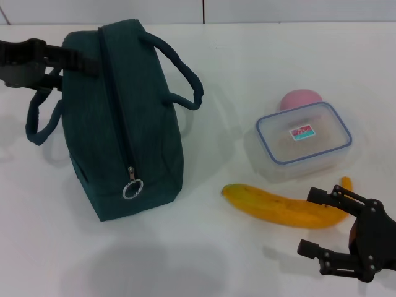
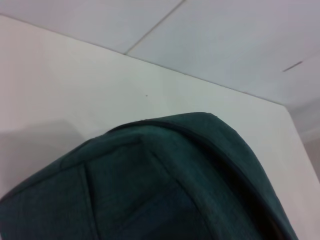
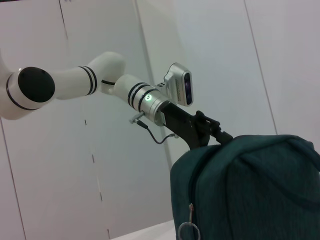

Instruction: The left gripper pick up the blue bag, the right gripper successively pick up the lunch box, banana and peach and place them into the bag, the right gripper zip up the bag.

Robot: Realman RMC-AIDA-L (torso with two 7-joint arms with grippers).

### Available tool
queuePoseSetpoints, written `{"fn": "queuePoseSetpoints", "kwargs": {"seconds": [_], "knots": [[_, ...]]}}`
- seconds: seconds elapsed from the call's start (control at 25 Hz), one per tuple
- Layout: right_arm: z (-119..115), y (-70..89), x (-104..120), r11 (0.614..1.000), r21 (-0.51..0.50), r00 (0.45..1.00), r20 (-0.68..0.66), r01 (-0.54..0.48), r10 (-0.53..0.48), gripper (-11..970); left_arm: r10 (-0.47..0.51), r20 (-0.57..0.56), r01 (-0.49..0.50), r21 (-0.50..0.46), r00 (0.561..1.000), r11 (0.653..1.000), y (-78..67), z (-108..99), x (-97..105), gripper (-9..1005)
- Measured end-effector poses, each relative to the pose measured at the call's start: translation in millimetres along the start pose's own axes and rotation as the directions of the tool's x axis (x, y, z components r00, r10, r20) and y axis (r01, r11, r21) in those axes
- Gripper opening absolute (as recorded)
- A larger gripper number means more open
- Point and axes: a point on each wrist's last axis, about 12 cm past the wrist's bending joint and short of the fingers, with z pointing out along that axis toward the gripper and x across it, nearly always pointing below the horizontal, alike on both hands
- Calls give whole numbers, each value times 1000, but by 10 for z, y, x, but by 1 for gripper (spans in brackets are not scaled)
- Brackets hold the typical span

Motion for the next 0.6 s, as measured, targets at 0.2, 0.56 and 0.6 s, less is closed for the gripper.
{"fn": "queuePoseSetpoints", "kwargs": {"seconds": [0.2,0.56,0.6], "knots": [[-3,1,3,1000,2,1000,-1,-1,1,832,26,2,-26,11,1000,1000,9,3,9,747],[-4,-1,4,1000,3,1000,-2,-1,1,825,68,6,-68,30,998,997,-1,45,30,575],[-3,-1,4,1000,3,1000,-2,-1,1,825,67,4,-67,29,998,997,-2,48,28,534]]}}
